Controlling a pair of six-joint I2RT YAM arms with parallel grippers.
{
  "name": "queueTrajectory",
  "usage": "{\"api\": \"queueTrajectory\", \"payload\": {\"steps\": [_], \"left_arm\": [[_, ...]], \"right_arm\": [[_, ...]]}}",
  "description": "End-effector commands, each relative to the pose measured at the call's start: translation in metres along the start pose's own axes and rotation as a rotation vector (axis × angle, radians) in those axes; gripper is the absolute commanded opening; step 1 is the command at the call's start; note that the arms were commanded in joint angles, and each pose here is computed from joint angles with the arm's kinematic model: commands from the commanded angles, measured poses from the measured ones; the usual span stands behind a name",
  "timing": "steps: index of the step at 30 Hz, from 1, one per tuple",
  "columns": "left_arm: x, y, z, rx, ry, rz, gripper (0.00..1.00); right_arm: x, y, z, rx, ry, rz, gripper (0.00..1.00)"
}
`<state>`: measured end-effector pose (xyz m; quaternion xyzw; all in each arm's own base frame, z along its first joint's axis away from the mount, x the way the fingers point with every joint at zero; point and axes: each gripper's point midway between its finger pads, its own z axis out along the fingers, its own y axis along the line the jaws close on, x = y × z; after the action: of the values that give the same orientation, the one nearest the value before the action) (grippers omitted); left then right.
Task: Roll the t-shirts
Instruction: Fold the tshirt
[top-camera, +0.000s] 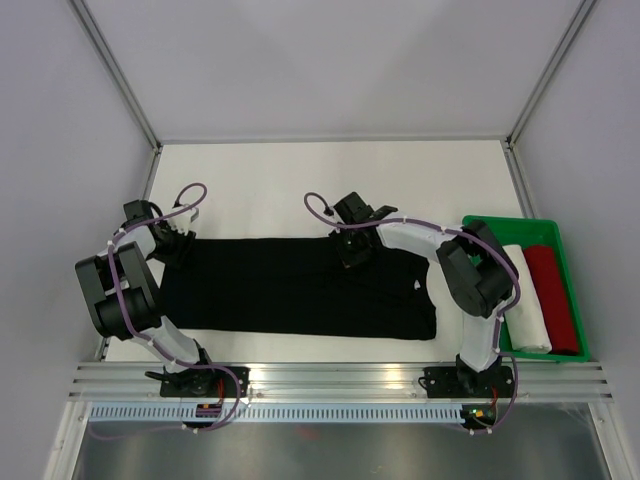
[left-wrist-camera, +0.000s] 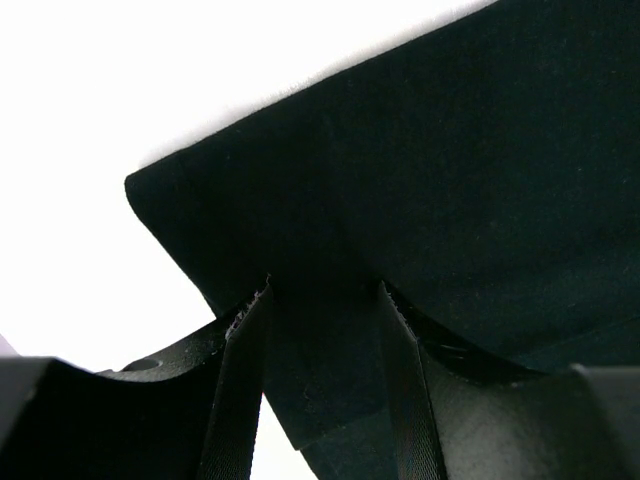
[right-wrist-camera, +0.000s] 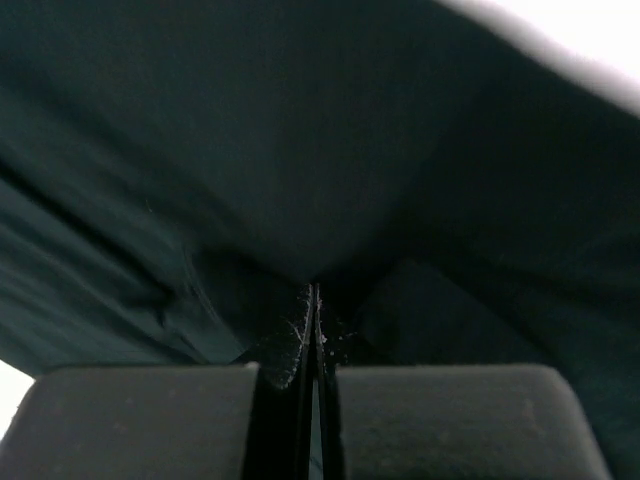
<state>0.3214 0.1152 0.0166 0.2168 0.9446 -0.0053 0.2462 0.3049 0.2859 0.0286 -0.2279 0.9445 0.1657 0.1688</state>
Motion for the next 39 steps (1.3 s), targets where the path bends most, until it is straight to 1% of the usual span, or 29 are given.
{"api": "queueTrajectory", "payload": {"steps": [1, 5, 8, 10, 14, 17, 20, 21, 23, 24, 25, 26, 27, 28, 29, 30, 31, 32, 33, 34, 36, 37, 38, 39], "left_arm": [[0.005, 0.005, 0.008, -0.022, 0.015, -0.014, 0.52], [0.004, 0.007, 0.006, -0.035, 0.014, 0.003, 0.52], [0.003, 0.008, 0.005, -0.038, 0.011, 0.007, 0.52], [0.000, 0.009, 0.004, -0.039, -0.001, 0.014, 0.52], [-0.005, 0.011, 0.001, -0.043, -0.018, 0.019, 0.52], [-0.011, 0.009, -0.003, -0.036, -0.046, 0.030, 0.52], [-0.017, 0.002, -0.009, -0.013, -0.080, 0.050, 0.52], [-0.023, 0.000, -0.016, -0.017, -0.104, 0.057, 0.52], [-0.031, -0.014, -0.024, 0.025, -0.136, 0.078, 0.52], [-0.040, -0.020, -0.034, 0.026, -0.167, 0.101, 0.52], [-0.046, -0.034, -0.040, 0.056, -0.181, 0.135, 0.53], [-0.055, -0.043, -0.046, 0.078, -0.216, 0.158, 0.53], [-0.062, -0.052, -0.053, 0.089, -0.237, 0.180, 0.53], [-0.081, -0.069, -0.067, 0.094, -0.286, 0.251, 0.54], [-0.089, -0.083, -0.072, 0.116, -0.309, 0.271, 0.54], [-0.098, -0.097, -0.079, 0.131, -0.333, 0.302, 0.54], [-0.114, -0.130, -0.088, 0.177, -0.373, 0.367, 0.55], [-0.120, -0.147, -0.093, 0.205, -0.388, 0.399, 0.56], [-0.128, -0.174, -0.096, 0.247, -0.405, 0.459, 0.56], [-0.135, -0.219, -0.101, 0.327, -0.418, 0.549, 0.56], [-0.139, -0.258, -0.103, 0.361, -0.409, 0.647, 0.57], [-0.135, -0.299, -0.103, 0.434, -0.399, 0.739, 0.57], [-0.135, -0.314, -0.103, 0.433, -0.394, 0.783, 0.57], [-0.139, -0.331, -0.103, 0.441, -0.415, 0.825, 0.58]], "right_arm": [[0.013, 0.021, -0.021, -0.046, 0.000, -0.031, 0.00], [0.041, 0.049, -0.027, -0.089, 0.036, -0.028, 0.00], [0.059, 0.061, -0.032, -0.095, 0.053, -0.036, 0.00], [0.063, 0.071, -0.039, -0.114, 0.038, -0.020, 0.00], [0.083, 0.088, -0.044, -0.149, 0.057, -0.009, 0.00], [0.089, 0.101, -0.052, -0.177, 0.060, -0.018, 0.01], [0.076, 0.106, -0.070, -0.185, 0.002, -0.017, 0.00], [0.065, 0.101, -0.079, -0.144, -0.052, -0.013, 0.02], [0.055, 0.086, -0.091, -0.083, -0.082, 0.031, 0.06], [0.052, 0.074, -0.101, -0.039, -0.107, 0.056, 0.12], [0.054, 0.061, -0.104, -0.010, -0.111, 0.086, 0.16], [0.051, 0.040, -0.108, 0.030, -0.128, 0.151, 0.18], [0.049, 0.029, -0.120, 0.040, -0.163, 0.181, 0.24], [0.062, 0.012, -0.119, 0.070, -0.142, 0.217, 0.28], [0.059, -0.011, -0.131, 0.092, -0.188, 0.267, 0.35], [0.062, -0.024, -0.134, 0.105, -0.196, 0.293, 0.39], [0.073, -0.037, -0.133, 0.124, -0.180, 0.322, 0.41], [0.073, -0.058, -0.138, 0.149, -0.195, 0.362, 0.41], [0.077, -0.066, -0.139, 0.153, -0.190, 0.382, 0.41], [0.083, -0.080, -0.138, 0.157, -0.183, 0.427, 0.41], [0.089, -0.093, -0.134, 0.154, -0.180, 0.453, 0.41], [0.098, -0.110, -0.132, 0.172, -0.173, 0.506, 0.42], [0.101, -0.113, -0.130, 0.151, -0.168, 0.529, 0.41], [0.100, -0.118, -0.128, 0.140, -0.185, 0.547, 0.41]]}}
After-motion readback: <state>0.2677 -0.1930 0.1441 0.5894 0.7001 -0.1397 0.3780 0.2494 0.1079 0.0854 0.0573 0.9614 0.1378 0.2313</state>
